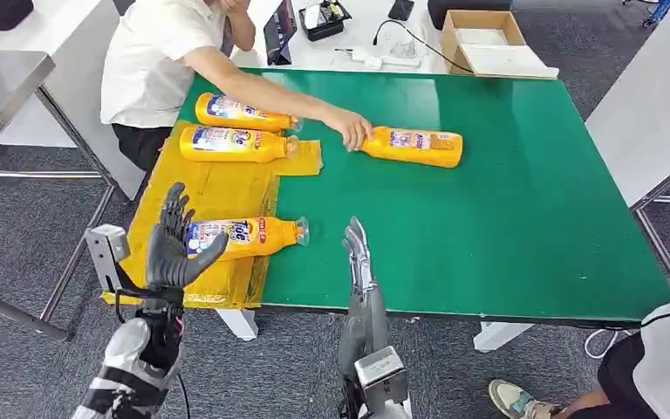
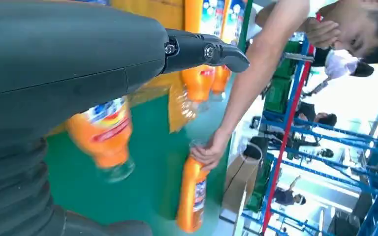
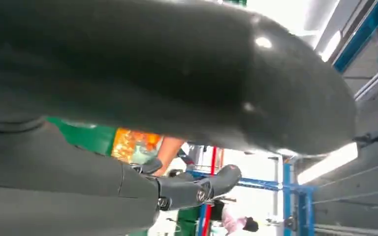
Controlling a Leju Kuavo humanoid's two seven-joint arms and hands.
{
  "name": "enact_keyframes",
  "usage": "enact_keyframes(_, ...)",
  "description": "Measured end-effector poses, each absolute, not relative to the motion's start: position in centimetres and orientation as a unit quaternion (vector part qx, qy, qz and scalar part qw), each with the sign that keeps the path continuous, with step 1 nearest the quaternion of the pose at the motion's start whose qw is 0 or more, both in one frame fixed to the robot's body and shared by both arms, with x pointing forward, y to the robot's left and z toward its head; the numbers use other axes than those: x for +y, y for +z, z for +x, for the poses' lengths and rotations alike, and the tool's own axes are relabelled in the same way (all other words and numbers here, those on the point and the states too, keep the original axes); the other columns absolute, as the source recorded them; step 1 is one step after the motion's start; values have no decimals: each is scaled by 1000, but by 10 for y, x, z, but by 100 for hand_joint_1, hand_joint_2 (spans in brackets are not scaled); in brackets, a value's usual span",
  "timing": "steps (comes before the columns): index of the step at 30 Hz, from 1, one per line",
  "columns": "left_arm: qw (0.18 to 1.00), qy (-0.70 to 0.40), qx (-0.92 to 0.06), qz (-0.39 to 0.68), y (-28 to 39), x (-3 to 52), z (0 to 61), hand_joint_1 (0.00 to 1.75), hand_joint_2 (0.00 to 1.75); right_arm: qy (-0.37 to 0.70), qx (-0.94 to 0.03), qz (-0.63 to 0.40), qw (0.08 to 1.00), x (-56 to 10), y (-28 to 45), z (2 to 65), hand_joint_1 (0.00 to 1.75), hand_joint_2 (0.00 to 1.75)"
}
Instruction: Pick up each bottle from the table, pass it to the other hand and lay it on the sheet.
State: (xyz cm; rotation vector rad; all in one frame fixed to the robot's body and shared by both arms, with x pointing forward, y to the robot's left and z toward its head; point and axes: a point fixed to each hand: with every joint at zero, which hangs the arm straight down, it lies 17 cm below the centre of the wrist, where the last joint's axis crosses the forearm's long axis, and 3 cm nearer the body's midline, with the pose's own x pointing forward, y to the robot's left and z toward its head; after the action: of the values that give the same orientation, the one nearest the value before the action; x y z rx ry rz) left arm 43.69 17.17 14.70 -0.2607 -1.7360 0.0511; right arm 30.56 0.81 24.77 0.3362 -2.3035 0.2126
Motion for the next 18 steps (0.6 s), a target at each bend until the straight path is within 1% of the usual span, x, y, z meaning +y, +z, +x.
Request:
enact_keyframes(2, 635, 19, -763, -119, 148, 165, 421, 0, 175, 80, -905, 131, 397, 4, 244, 304, 0, 0)
enact_keyframes(3, 633, 19, -765, -121, 150, 163, 416, 0, 0, 79, -905, 130, 397, 2, 244, 305, 0, 0)
enact_keyframes(5, 629, 16, -770, -102, 151, 164, 407, 0, 0, 71, -897, 141, 412, -1, 238, 307, 0, 0)
enact_keyframes(6, 629, 16, -773, -79, 150, 168, 401, 0, 0, 66, -886, 136, 438, -5, 228, 313, 0, 0)
enact_keyframes(9, 638, 33, -769, -27, 139, 178, 378, 0, 0, 52, -842, 81, 530, -27, 182, 332, 0, 0)
enact_keyframes(11, 643, 37, -765, -27, 136, 175, 364, 0, 0, 47, -833, 64, 547, -36, 170, 334, 0, 0)
enact_keyframes(12, 643, 38, -764, -30, 136, 173, 361, 0, 175, 46, -832, 59, 550, -38, 167, 334, 0, 0)
enact_keyframes(13, 646, 46, -762, -34, 136, 173, 358, 0, 175, 45, -829, 41, 556, -43, 163, 337, 0, 0)
enact_keyframes(14, 649, 57, -757, -40, 135, 174, 357, 0, 175, 43, -825, 25, 562, -48, 159, 339, 0, 175)
enact_keyframes(16, 652, 67, -754, -52, 134, 171, 351, 0, 175, 44, -826, -12, 561, -58, 157, 341, 0, 175)
enact_keyframes(18, 653, 56, -751, -86, 134, 157, 347, 0, 175, 94, -846, -67, 521, -60, 165, 339, 0, 175)
